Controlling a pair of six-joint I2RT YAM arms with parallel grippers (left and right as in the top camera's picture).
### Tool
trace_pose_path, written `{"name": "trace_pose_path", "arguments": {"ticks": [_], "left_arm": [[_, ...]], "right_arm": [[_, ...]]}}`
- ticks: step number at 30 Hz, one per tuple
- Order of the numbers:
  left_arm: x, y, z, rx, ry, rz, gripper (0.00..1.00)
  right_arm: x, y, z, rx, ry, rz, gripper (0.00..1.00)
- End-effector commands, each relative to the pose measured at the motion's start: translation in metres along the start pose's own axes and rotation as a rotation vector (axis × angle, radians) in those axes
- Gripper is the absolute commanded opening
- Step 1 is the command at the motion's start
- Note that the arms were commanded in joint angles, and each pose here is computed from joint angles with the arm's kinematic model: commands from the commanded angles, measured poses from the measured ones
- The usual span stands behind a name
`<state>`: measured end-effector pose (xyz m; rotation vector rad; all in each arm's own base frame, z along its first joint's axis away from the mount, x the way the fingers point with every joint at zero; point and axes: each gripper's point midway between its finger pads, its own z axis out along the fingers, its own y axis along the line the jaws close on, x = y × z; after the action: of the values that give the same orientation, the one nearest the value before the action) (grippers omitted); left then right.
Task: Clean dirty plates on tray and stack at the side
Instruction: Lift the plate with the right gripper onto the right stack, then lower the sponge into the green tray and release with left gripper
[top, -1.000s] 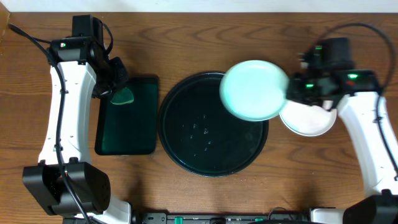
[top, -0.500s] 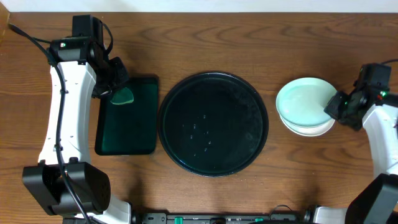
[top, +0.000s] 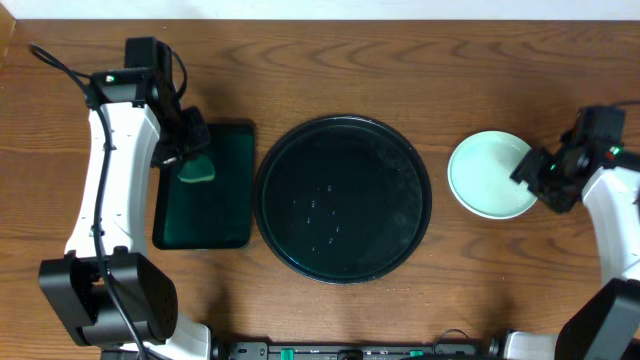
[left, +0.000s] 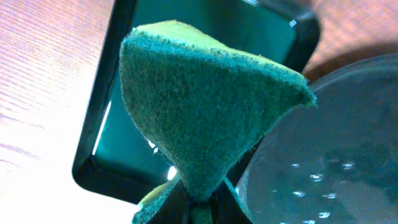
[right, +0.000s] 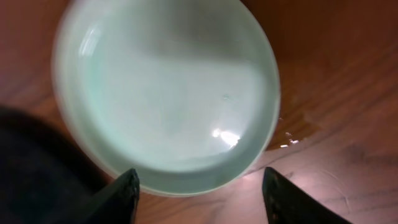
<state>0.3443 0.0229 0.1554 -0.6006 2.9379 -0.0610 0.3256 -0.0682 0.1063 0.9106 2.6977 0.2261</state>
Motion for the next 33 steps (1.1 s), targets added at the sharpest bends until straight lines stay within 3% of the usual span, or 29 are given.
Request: {"name": "trace_pose_path", "arguments": {"ticks": [1, 12, 14, 16, 18, 22, 26, 33], "left_arm": [[0.002, 0.01, 0.017, -0.05, 0.009, 0.086, 0.07], [0.02, 0.017, 0.08, -0.053, 0.027, 0.162, 0.09], [0.022, 0.018, 0.089, -0.052, 0.022, 0.162, 0.28], [0.022, 0.018, 0.092, -0.051, 0.017, 0.162, 0.61], [0.022, 0.018, 0.092, -0.051, 0.018, 0.162, 0.72], [0.031, 0.021, 0.067, -0.063, 0.064, 0.162, 0.72], [0.022, 0.016, 0.023, -0.039, -0.029, 0.161, 0.73], [0.021, 0.015, -0.017, -0.007, -0.156, 0.161, 0.73]], "right_arm": [[-0.016, 0.035, -0.032, -0.082, -0.041, -0.118, 0.62], [0.001, 0.087, -0.05, -0.122, -0.045, -0.31, 0.66], [0.004, 0.091, -0.049, -0.115, -0.046, -0.34, 0.67], [0.005, 0.092, -0.049, -0.101, -0.052, -0.383, 0.7], [0.007, 0.093, -0.05, -0.104, -0.051, -0.403, 0.72], [0.013, 0.099, -0.062, -0.12, -0.067, -0.471, 0.73], [0.023, 0.113, -0.085, -0.153, -0.112, -0.586, 0.86], [0.033, 0.132, -0.145, -0.246, -0.284, -0.668, 0.94]]}}
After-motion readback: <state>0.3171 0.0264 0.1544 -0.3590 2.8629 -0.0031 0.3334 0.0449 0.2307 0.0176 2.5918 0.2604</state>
